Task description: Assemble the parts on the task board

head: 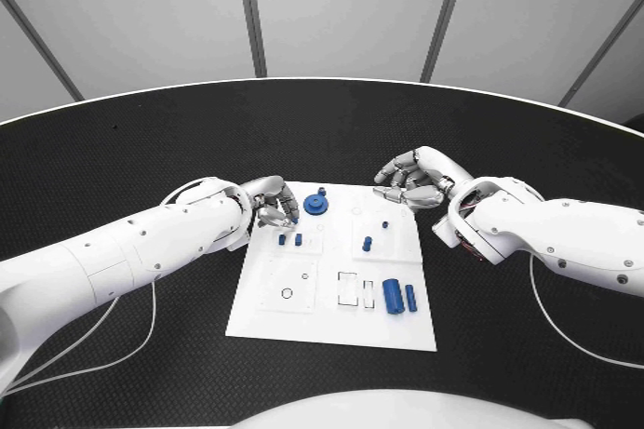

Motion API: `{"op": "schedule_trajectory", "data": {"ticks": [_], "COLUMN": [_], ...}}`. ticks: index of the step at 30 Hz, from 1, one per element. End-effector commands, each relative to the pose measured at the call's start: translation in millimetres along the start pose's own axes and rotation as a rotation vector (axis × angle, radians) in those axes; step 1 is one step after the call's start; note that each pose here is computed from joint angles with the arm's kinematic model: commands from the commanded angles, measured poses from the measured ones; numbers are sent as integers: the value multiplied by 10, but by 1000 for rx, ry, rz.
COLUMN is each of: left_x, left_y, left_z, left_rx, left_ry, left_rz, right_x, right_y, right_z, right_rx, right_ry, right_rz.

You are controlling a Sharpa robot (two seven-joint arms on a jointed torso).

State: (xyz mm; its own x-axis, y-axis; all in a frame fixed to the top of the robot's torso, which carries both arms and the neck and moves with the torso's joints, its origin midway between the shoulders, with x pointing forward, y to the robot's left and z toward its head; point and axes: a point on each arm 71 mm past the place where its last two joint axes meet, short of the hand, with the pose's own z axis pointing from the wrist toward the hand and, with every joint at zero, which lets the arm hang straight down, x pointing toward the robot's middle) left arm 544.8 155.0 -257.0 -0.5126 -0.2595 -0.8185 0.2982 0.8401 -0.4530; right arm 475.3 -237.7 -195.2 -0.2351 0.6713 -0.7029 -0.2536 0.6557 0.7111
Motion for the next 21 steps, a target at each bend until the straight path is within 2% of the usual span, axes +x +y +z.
{"op": "schedule_trajectory", "data": {"ticks": [1,21], "left_x": [-1,7], "left_y": [5,9], "left_z": [1,8], "left_rx": [-3,-11], "left_ry": [0,12], "left_rz": [2,5], "right_x": [-1,-2], "right_y": [-1,-4], "right_z": [0,1], "right_rx": [0,1], "right_ry": [0,0], "right_rz": [0,-1]}}
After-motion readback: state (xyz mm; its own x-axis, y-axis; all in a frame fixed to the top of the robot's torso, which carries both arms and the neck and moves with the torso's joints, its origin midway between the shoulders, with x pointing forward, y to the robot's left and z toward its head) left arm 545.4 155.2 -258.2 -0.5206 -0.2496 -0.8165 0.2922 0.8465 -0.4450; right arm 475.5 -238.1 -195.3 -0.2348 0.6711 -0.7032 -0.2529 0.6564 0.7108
